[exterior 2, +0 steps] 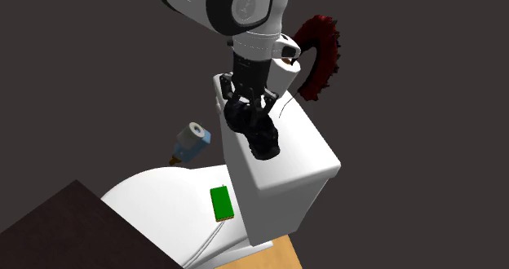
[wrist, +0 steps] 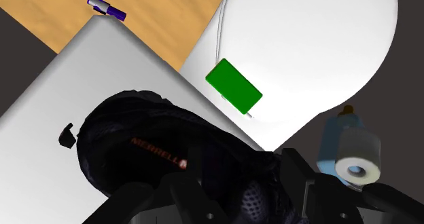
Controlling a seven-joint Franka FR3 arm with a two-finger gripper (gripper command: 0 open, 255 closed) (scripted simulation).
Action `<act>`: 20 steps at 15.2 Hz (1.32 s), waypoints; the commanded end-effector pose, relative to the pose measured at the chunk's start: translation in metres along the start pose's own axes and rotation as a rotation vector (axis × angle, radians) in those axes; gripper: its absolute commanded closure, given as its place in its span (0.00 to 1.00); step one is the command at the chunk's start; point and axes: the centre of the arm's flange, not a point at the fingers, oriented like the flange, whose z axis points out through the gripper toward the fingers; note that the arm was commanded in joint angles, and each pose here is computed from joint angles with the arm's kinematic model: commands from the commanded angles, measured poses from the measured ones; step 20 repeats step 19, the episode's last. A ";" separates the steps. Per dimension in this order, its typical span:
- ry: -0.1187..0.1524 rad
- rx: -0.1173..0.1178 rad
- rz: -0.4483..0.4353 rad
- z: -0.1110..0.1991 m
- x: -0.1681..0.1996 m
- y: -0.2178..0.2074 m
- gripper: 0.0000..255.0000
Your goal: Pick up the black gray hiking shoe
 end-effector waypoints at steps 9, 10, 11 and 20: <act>-0.001 0.000 0.000 -0.035 -0.004 -0.003 1.00; -0.001 0.000 0.000 -0.041 -0.004 -0.004 1.00; -0.001 0.000 0.000 -0.046 -0.005 -0.005 1.00; -0.001 0.000 0.000 -0.078 -0.009 -0.008 1.00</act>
